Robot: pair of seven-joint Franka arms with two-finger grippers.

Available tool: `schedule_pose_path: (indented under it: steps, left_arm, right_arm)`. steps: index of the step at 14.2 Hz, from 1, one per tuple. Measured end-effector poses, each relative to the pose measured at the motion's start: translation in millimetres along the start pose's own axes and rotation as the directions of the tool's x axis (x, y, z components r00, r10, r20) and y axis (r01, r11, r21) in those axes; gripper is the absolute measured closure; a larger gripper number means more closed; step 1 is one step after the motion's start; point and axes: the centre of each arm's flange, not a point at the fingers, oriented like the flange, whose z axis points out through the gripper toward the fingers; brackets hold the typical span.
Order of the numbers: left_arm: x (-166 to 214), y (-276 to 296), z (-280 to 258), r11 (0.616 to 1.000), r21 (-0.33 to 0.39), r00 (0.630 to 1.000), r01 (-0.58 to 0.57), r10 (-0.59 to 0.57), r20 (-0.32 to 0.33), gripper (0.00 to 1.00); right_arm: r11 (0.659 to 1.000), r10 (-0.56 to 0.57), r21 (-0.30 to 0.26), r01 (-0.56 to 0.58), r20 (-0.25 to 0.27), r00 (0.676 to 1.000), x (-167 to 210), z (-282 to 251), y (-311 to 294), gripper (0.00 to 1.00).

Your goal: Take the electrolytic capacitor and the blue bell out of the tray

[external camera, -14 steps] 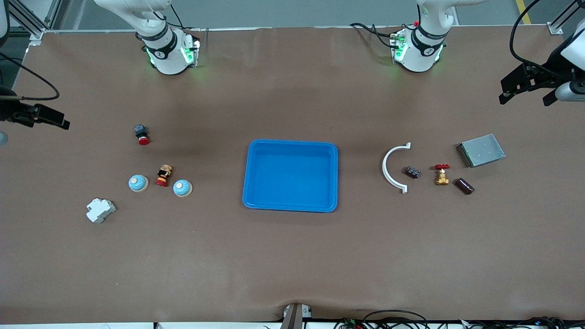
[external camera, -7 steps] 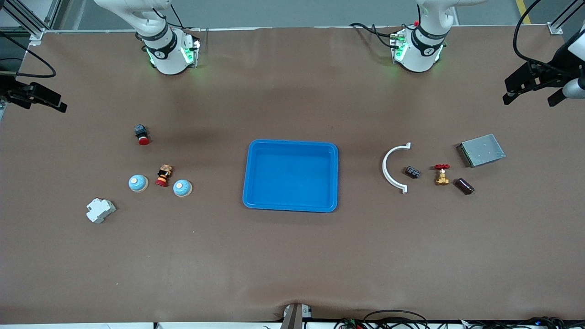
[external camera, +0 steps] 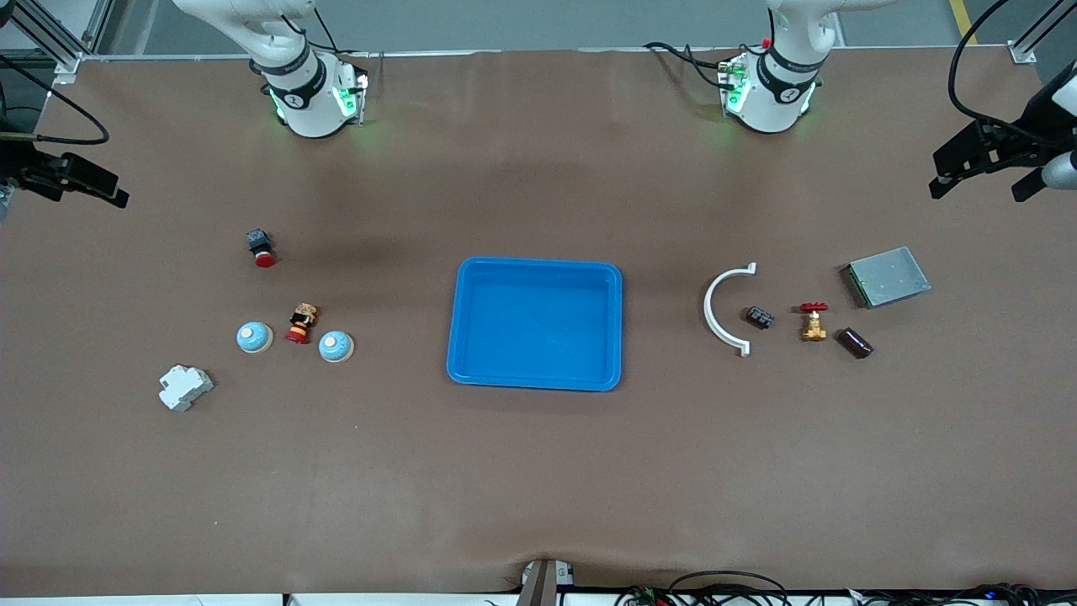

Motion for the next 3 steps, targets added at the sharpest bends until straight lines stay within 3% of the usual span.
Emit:
schedule_pose_path:
  steps: [3]
  left_arm:
    - [-0.1, -0.9, 0.0, 1.000, 0.000, 1.000, 0.002, -0.002, 0.001, 0.00]
  right_arm:
    - [1.000, 0.001, 0.000, -0.001, 0.001, 1.000, 0.0, 0.2, 0.0, 0.00]
